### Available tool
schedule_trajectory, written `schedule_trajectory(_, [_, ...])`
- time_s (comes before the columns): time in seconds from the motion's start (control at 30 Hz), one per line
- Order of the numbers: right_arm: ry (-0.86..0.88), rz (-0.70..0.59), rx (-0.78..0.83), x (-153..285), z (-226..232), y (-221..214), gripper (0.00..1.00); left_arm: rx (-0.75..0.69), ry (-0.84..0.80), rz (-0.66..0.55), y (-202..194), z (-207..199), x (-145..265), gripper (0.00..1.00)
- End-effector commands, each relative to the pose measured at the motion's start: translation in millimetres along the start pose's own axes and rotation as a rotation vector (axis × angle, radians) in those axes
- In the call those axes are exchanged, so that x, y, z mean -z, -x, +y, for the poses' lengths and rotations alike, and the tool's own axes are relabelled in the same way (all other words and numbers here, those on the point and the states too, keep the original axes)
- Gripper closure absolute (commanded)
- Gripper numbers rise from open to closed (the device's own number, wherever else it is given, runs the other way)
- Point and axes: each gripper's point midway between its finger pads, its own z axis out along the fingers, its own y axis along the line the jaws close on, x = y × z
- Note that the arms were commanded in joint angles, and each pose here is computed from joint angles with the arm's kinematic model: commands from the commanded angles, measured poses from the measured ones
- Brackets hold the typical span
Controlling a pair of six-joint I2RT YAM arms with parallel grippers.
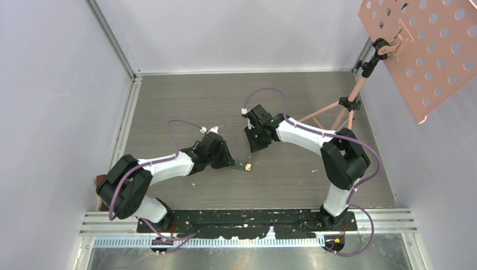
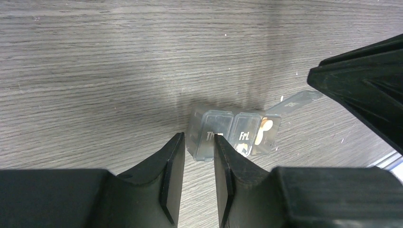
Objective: Sort the pills into containers
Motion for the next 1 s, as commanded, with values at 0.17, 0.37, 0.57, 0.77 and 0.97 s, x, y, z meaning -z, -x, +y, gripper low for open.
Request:
schedule_trajectory(0.17, [0.031,-0.020,0.092,6.2,9.3,9.3,0.81,-0.032,0.204,0.052,-18.8,49.7,-2.9,0.74])
schedule_trajectory(0.37, [0.077,-0.041,0.100,22.2,18.2,9.7,0.81,-0.028,0.211,0.054,-19.3,49.9,-4.1,0.75])
schedule_trajectory(0.57, [0.125,-0.025,0.110,27.5,30.0,-0.7,0.81,-0.023,0.220,0.060,-20.9,51.3,-5.1,0.75])
schedule_trajectory(0.77, [0.168,0.010,0.114,28.6,42.7,-18.1,0.81,-0.023,0.231,0.066,-22.0,53.7,-6.7,0.75])
schedule_trajectory(0.97, [0.175,0.047,0.104,25.9,45.7,-34.8,0.83,-0.023,0.236,0.067,-22.8,55.2,-7.2,0.75])
